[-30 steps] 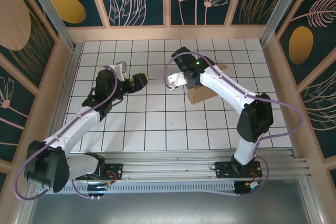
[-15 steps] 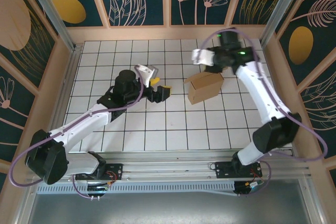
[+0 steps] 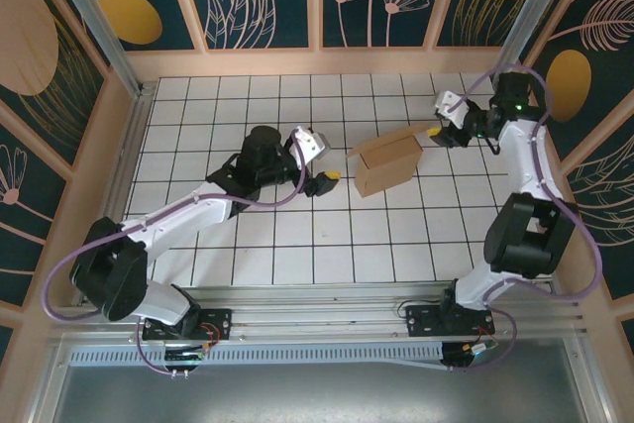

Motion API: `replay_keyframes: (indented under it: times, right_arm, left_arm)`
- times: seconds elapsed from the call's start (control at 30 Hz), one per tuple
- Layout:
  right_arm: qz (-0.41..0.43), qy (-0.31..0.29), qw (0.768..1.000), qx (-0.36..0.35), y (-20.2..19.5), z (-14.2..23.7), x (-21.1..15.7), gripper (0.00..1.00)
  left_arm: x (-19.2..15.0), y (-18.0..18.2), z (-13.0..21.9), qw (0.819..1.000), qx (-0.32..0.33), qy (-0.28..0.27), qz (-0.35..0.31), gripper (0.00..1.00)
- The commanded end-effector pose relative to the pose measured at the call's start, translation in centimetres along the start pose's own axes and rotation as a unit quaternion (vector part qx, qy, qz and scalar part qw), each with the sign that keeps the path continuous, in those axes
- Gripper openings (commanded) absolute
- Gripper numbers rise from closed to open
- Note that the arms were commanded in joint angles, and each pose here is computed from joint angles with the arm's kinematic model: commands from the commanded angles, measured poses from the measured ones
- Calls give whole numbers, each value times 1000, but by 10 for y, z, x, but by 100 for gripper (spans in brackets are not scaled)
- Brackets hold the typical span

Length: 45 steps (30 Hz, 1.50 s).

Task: Fold the paper box

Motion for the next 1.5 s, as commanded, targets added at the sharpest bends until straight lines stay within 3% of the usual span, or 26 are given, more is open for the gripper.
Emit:
replay_keyframes:
  times: [0.0, 0.2, 0.53, 0.67, 0.77, 0.83, 1.1, 1.17, 1.3, 1.47]
  right_arm:
    - [-1, -48, 998, 38, -4, 6, 4, 51]
    - [-27, -49, 995, 83, -8, -12, -15, 49]
    - [-40, -51, 990, 125, -12, -39, -21, 44]
    - [-44, -46, 987, 147, -10, -48, -18, 35]
    - [-48, -47, 986, 149, -9, -47, -16, 26]
    - [-45, -46, 987, 146, -7, -45, -14, 18]
    - [-36, -30, 990, 132, 8, -41, -9, 13]
    - [-32, -28, 991, 124, 13, -41, -8, 13]
    - [-28, -30, 994, 102, 26, -44, -5, 13]
    - [-44, -52, 998, 10, 41, -48, 8, 14]
  left_arm:
    - [21, 6, -6, 998, -3, -32, -50, 89]
    - [23, 10, -25, 997, -12, -44, -55, 89]
    - [4, 12, -51, 998, -26, -19, -52, 87]
    - [-1, 15, -58, 999, -13, -9, -38, 83]
    - [-2, 23, -62, 1000, 22, -10, -9, 62]
    - [-5, 27, -69, 999, 35, -10, 8, 58]
    - [-5, 30, -83, 999, 21, -20, 42, 44]
    - [-9, 31, -84, 998, 29, -13, 46, 34]
    - [-14, 35, -84, 997, 55, 6, 57, 3]
    - [-17, 39, -84, 994, 79, 19, 80, 0]
Point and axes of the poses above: each hand's point on the last joint's axis, 136 mm out from that joint toward the fingers, its own z axis back along the fingers, its own y axis along the line the jaws close on, x = y × z, the point moved 8 cm from there along z, back along the fingers, and after that the axes turned 13 degrees about -z, right-handed, at the moved point
